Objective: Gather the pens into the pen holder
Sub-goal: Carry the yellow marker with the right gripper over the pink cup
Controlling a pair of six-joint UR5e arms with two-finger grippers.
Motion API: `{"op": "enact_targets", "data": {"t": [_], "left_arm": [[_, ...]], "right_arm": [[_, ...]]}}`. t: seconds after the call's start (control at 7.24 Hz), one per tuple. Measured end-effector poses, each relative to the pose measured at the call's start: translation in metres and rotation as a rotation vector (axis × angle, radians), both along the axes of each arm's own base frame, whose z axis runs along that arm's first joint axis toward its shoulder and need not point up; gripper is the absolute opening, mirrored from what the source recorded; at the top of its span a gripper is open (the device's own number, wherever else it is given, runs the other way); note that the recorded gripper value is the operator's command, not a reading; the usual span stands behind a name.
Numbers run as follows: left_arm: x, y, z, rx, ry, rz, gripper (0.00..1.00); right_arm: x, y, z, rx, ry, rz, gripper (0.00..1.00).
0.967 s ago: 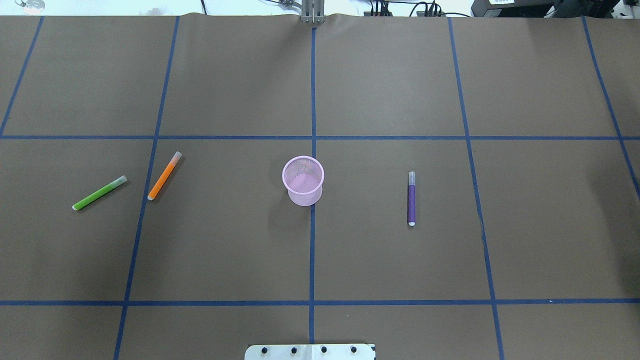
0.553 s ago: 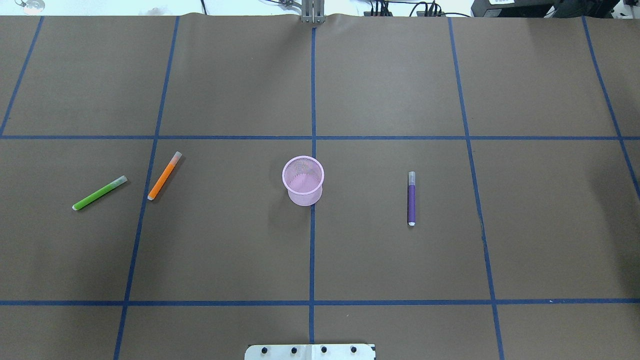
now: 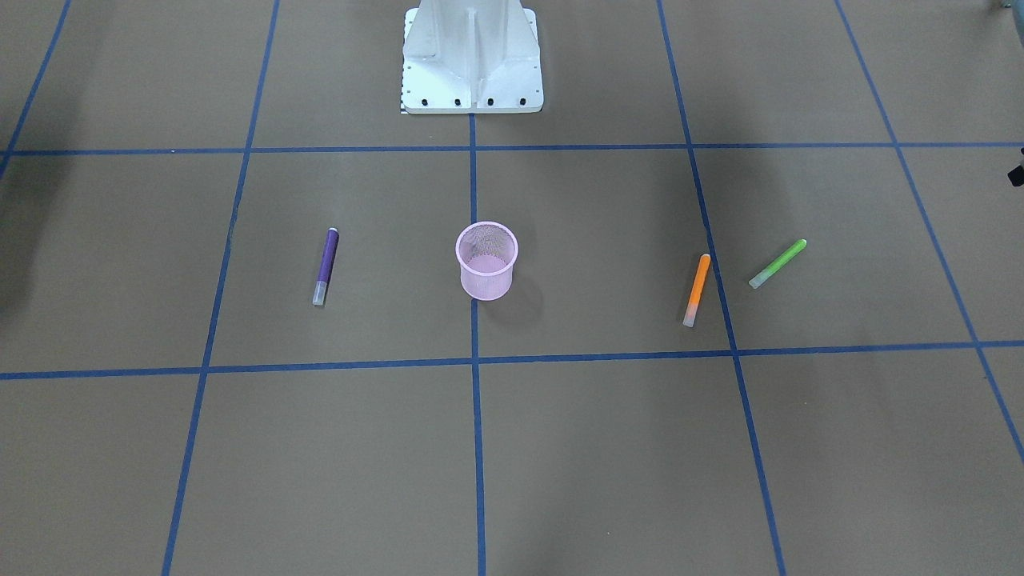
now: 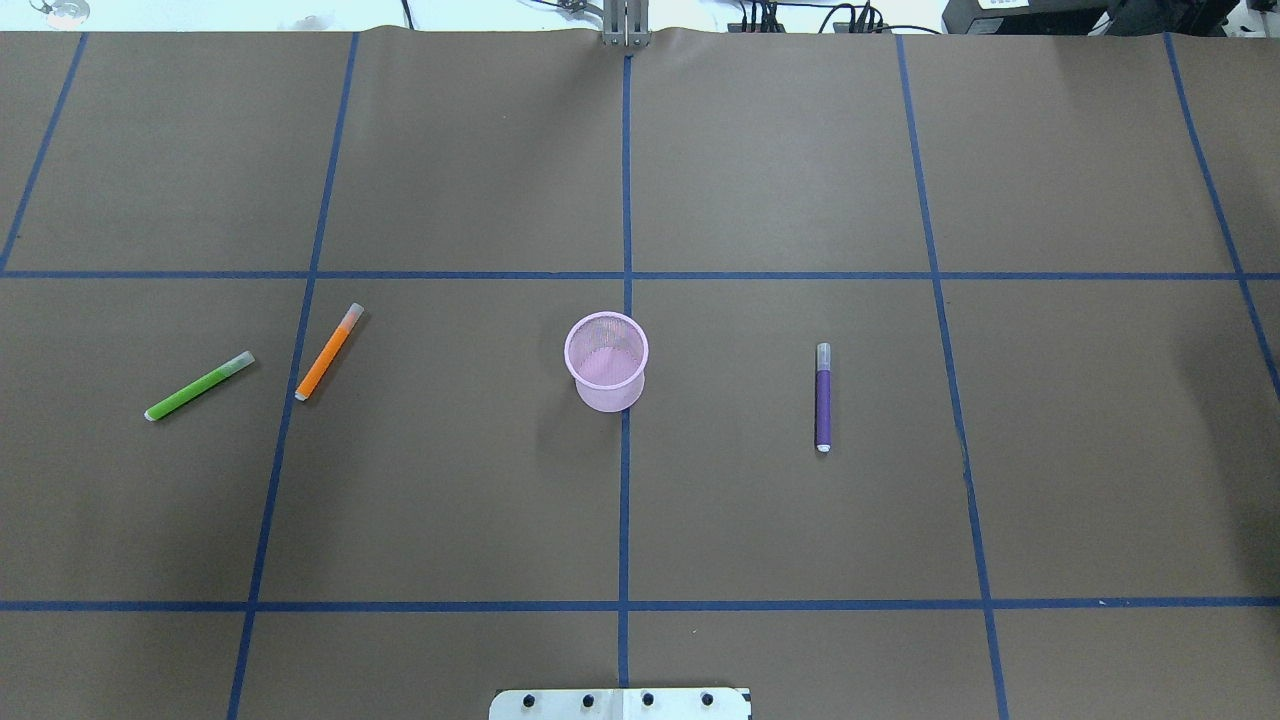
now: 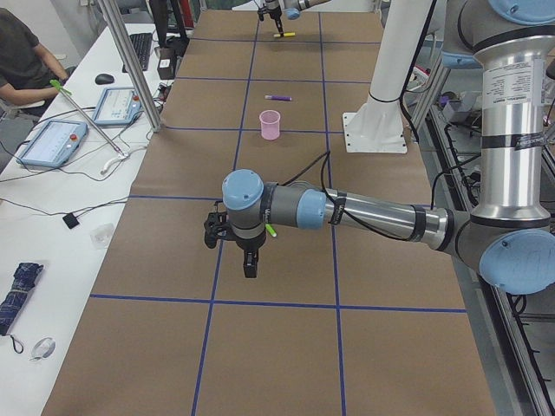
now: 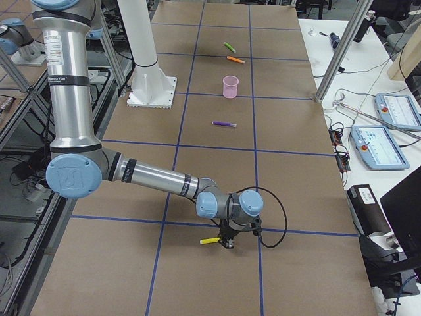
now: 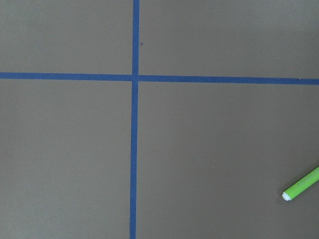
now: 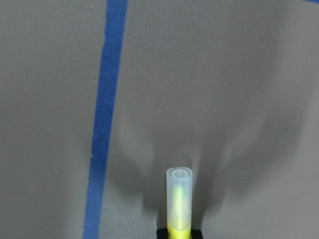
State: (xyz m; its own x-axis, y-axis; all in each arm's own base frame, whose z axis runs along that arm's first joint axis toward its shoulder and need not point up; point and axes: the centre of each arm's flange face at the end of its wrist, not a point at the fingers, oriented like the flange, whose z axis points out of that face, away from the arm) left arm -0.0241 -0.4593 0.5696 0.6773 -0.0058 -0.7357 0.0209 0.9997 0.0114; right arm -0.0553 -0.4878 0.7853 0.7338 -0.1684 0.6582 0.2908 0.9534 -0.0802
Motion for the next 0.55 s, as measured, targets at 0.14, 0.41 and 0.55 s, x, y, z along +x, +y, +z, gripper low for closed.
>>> {"op": "enact_targets", "data": {"t": [0.14, 0.41, 0.55], "left_arm": [[0.0, 0.001, -0.004, 0.007, 0.001, -0.001, 1.0], [-0.001, 0.004, -0.019, 0.037, 0.004, -0.001, 1.0], [0.0, 0.005, -0.028, 0.056, 0.012, 0.002, 1.0]], "right_arm": [[-0.004, -0.007, -0.015, 0.017, -0.035, 0.006, 0.0], [-0.01, -0.026, -0.071, 0.071, -0.087, 0.062, 0.0], [-0.012, -0.035, -0.11, 0.108, -0.1, 0.113, 0.0]]}}
